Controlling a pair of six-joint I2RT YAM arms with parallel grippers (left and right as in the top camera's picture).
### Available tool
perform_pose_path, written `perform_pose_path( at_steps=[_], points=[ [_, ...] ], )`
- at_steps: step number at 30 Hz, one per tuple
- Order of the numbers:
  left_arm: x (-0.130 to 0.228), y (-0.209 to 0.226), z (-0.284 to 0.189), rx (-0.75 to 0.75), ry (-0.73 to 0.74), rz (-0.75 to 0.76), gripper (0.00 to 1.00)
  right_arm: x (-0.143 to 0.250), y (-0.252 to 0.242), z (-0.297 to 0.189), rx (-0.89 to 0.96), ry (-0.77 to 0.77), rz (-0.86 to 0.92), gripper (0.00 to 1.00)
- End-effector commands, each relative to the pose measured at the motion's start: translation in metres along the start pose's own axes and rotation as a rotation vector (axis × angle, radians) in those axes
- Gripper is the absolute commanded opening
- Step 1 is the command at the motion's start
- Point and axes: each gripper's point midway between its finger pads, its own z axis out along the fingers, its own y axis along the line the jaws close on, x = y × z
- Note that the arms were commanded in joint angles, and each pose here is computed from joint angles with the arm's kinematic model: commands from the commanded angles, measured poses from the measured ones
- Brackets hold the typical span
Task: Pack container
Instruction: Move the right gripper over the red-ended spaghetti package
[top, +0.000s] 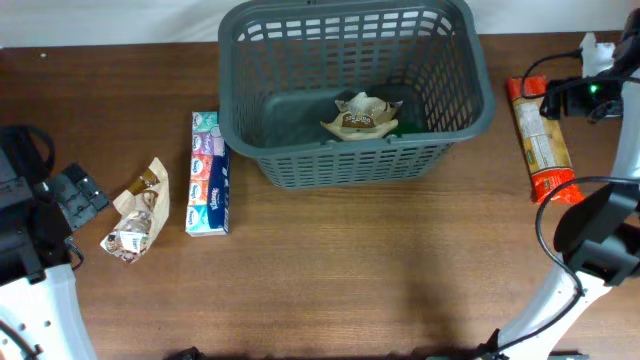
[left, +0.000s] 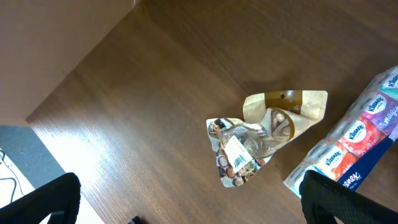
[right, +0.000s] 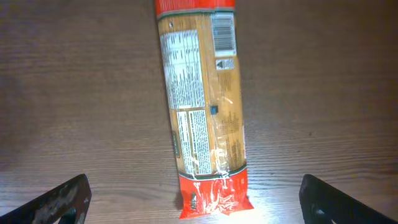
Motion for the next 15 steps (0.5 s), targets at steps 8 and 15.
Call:
perform_pose_path(
  at_steps=[8, 15],
  points=[
    [-0.004, 0.002, -0.007, 0.007, -0.025, -0.013, 0.99, 0.029, -0.010, 0.046, 0.031, 0.162, 0.095, 0.99],
    [-0.004, 0.002, -0.007, 0.007, -0.025, -0.013, 0.99, 0.040, -0.007, 0.066, 0.011, 0.221, 0.094, 0.99]
  ],
)
